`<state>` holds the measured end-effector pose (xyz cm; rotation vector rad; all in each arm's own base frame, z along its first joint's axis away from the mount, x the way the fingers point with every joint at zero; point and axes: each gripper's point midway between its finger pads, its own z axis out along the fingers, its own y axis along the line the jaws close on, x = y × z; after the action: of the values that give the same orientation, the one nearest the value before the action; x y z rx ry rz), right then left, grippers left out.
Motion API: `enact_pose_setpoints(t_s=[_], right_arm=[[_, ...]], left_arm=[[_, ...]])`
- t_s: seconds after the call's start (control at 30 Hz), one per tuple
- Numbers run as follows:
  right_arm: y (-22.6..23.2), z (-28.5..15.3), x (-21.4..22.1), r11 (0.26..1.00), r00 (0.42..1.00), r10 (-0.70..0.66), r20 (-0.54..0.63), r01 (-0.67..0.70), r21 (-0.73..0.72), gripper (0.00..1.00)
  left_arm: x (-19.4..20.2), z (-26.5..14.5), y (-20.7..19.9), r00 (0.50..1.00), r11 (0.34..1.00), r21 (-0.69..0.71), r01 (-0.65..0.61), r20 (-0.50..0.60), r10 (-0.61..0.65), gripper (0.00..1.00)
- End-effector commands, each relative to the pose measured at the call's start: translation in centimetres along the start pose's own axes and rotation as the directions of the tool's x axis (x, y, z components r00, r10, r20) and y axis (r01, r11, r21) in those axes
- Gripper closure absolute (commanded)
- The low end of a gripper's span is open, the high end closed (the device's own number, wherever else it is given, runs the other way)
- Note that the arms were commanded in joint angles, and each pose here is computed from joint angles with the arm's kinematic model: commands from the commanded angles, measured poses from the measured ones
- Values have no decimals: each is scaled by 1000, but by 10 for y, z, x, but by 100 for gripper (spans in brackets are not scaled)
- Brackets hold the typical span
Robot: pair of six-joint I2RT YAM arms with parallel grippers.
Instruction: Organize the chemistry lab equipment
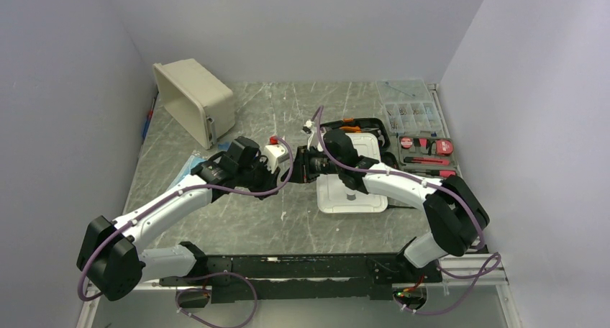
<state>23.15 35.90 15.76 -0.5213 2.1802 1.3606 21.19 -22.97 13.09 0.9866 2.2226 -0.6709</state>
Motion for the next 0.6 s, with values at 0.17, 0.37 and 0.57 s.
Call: enact_pose_setpoints(t_s=[0.17, 0.37, 0.57], right_arm=[[-2, -14, -29, 990, 988, -98, 118, 84, 113, 90], [-39, -53, -46, 895, 970, -200, 138, 123, 430, 93], [-68, -71, -62, 750, 957, -275, 95, 152, 643, 95]], left_arm=[[-16, -5, 1, 998, 1000, -16, -3, 56, 4, 25], [-33, -33, 29, 988, 990, -136, 41, 154, -20, 1], [-43, -83, 81, 927, 922, -300, 244, 352, -131, 1]])
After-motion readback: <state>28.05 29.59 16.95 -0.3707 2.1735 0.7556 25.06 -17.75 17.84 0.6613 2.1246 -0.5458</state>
